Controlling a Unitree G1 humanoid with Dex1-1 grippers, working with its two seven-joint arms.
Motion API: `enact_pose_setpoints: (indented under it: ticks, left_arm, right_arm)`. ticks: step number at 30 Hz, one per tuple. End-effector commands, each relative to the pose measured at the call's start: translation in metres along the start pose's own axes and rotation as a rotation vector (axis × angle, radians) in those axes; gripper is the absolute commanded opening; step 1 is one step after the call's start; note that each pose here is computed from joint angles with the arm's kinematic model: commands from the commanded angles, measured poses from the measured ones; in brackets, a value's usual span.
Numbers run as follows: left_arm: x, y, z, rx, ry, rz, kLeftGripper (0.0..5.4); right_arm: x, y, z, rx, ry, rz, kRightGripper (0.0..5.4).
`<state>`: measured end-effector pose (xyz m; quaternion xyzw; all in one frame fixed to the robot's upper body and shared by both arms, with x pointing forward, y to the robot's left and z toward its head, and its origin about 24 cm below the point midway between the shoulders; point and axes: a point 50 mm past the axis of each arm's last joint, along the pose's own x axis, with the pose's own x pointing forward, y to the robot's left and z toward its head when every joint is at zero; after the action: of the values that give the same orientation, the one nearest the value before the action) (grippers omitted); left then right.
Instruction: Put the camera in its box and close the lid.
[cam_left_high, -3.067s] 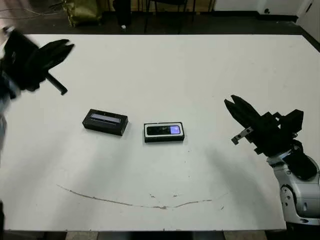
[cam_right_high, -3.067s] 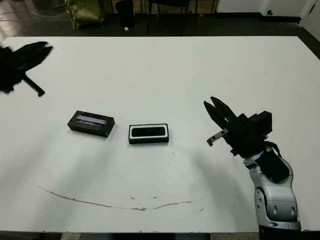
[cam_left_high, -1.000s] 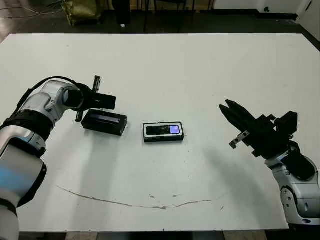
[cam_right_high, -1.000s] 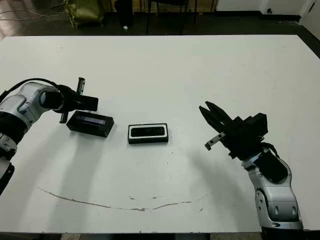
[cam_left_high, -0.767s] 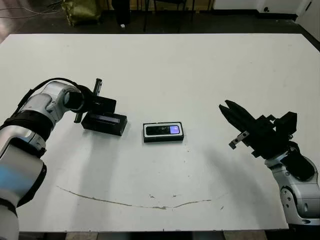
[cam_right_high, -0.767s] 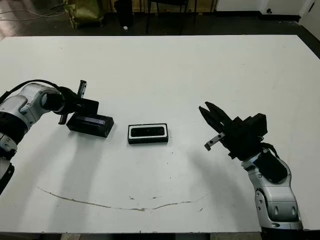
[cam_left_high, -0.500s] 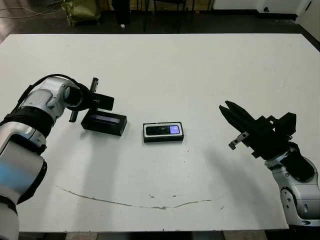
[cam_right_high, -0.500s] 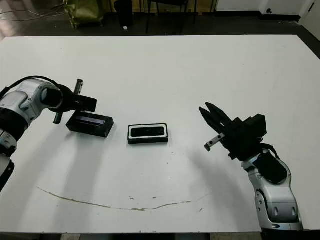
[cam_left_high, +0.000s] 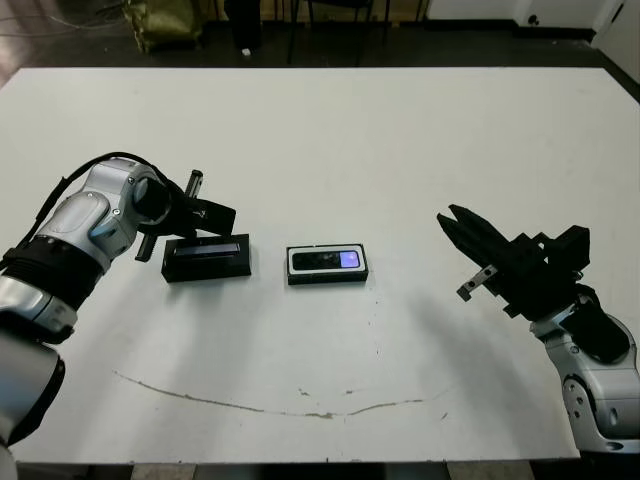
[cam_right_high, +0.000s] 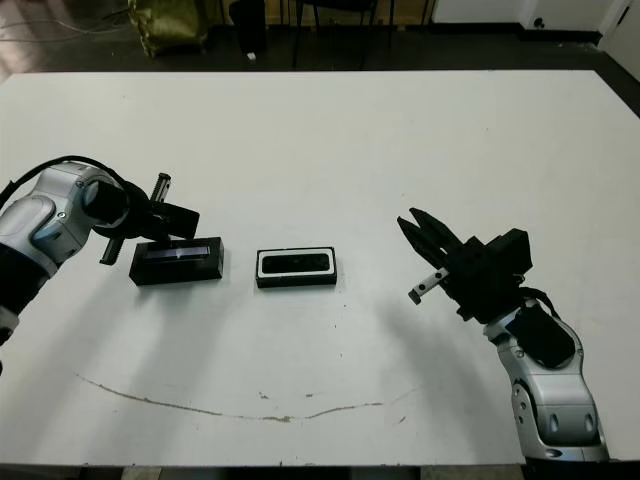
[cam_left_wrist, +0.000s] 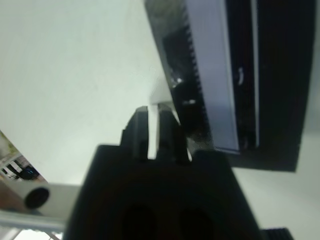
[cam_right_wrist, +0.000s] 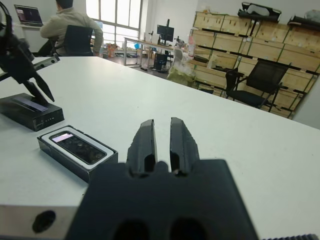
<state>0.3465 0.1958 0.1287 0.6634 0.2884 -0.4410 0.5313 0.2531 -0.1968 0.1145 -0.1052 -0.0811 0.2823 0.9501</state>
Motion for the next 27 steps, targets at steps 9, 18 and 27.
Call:
enact_pose_setpoints:
  ticks: [9,18,27]
  left_arm:
    - [-0.015,-0.014,-0.007,0.021,-0.001,-0.077,0.0]
    - [-0.02,-0.022,-0.009,-0.049,0.049,-0.143,0.0]
    - [-0.019,-0.029,-0.014,0.0,0.019,-0.184,0.0]
  right_arm:
    - [-0.002,-0.001,-0.003,0.026,0.049,0.006,0.01]
    - [-0.003,-0.001,-0.004,0.012,0.05,0.007,0.01]
    - [-0.003,-0.002,-0.006,0.025,0.04,0.008,0.01]
